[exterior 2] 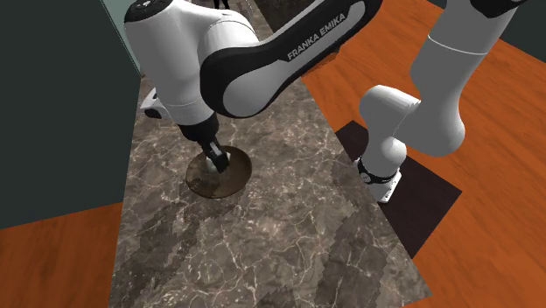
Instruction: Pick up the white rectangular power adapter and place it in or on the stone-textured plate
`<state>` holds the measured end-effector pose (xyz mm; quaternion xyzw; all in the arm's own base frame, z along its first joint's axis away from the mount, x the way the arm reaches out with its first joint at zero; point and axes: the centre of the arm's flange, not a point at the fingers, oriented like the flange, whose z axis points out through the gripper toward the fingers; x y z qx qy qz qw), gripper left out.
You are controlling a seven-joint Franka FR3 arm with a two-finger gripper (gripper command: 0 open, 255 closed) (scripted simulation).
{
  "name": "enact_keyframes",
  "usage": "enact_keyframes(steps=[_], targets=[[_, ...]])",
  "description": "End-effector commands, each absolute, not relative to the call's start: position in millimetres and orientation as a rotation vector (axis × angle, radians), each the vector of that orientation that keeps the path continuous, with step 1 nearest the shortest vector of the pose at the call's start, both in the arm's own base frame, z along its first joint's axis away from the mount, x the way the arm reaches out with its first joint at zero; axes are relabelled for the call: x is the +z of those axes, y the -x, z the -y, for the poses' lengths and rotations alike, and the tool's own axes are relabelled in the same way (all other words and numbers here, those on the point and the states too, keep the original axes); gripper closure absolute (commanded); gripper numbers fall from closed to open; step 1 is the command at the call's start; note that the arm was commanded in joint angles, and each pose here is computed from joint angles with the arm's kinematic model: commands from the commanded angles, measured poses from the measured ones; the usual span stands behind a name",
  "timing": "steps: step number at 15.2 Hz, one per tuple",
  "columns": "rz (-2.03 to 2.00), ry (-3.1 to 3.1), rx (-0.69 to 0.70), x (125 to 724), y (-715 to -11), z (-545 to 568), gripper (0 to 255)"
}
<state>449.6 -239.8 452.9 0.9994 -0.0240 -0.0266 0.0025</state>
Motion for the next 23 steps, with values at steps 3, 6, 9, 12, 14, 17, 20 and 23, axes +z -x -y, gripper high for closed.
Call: enact_keyframes(steps=[3,6,9,12,14,17,20,23], targets=[[0.075,-3.134,-0.083,436.0,-450.2,240.8,255],[0.075,-3.135,-0.083,436.0,-450.3,240.8,255],[0.075,-3.135,-0.083,436.0,-450.3,240.8,255],[0.075,-3.135,-0.083,436.0,-450.3,240.8,0],[0.075,-3.135,-0.083,436.0,-450.3,240.8,0],[0.075,-3.135,-0.083,462.4,-451.6,240.7,0],[0.075,-3.135,-0.083,485.9,-452.9,240.6,0],[0.075,-3.135,-0.083,485.9,-452.9,240.6,0]])
